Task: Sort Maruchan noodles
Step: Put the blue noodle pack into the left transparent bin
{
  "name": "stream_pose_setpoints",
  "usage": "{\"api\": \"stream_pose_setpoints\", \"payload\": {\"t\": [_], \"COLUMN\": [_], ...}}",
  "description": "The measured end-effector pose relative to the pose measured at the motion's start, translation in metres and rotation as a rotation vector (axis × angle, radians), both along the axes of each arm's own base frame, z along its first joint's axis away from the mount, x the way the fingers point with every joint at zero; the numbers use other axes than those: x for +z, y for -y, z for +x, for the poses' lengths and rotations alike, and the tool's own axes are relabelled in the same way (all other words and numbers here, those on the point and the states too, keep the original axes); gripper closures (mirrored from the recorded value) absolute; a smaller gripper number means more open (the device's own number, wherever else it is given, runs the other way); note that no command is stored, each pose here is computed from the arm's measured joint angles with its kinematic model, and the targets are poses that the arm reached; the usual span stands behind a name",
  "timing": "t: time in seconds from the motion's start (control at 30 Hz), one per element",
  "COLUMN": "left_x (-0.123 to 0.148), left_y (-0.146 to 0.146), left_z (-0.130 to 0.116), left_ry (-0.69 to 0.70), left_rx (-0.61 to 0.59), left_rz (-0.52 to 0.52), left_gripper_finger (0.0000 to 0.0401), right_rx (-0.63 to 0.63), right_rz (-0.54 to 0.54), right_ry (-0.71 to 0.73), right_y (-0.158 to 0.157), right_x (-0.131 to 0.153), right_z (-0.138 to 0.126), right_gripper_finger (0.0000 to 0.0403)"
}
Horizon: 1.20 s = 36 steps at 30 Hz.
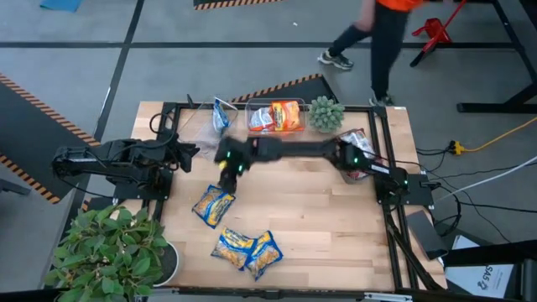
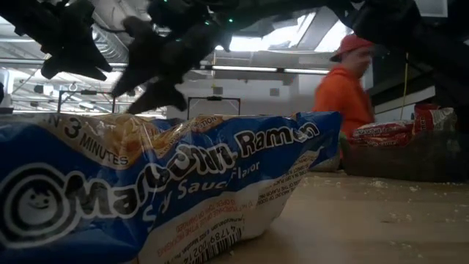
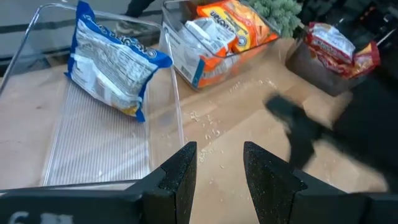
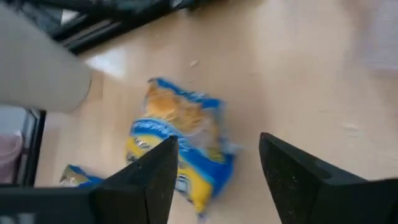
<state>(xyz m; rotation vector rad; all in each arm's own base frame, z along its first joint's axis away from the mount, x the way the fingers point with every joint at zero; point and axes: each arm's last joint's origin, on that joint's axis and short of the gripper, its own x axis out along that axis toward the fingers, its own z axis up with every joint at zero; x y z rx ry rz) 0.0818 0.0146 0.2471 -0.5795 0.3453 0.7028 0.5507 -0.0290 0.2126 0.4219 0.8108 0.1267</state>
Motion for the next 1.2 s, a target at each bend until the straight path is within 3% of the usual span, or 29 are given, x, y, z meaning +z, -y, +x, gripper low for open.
{"api": "stream_pose_setpoints", "payload": {"t": [0.13,0.33,0.53,0.7,1.0,1.2], "left_x": [-0.001,-0.002,-0.002,-0.002,-0.002,-0.003], "left_y": [0.001,0.001,0.001,0.001,0.001,0.001], "left_z": [0.000,-0.001,0.000,-0.001,-0.001,-0.001], "left_ry": [-0.013,-0.019,-0.022,-0.035,-0.039,-0.045], "left_rx": [-0.019,-0.032,-0.037,-0.048,-0.047,-0.045], "left_rz": [-0.013,-0.022,-0.022,-0.005,-0.004,-0.004], "left_gripper_finger": [0.0274,0.0274,0.0274,0.0274,0.0274,0.0274], "right_rx": [-0.016,-0.082,-0.054,-0.045,-0.033,-0.062], "right_rz": [-0.010,0.031,0.141,0.172,0.232,0.268], "right_ry": [0.016,-0.046,-0.109,-0.131,-0.142,-0.174], "right_y": [-0.029,-0.028,-0.035,-0.039,-0.033,-0.022], "right_x": [-0.019,-0.060,-0.086,-0.090,-0.091,-0.082], "right_z": [0.010,0.019,0.021,0.020,0.020,0.016], "right_gripper_finger": [0.0144,0.0063,0.0045,0.0118,0.0377,0.0387]}}
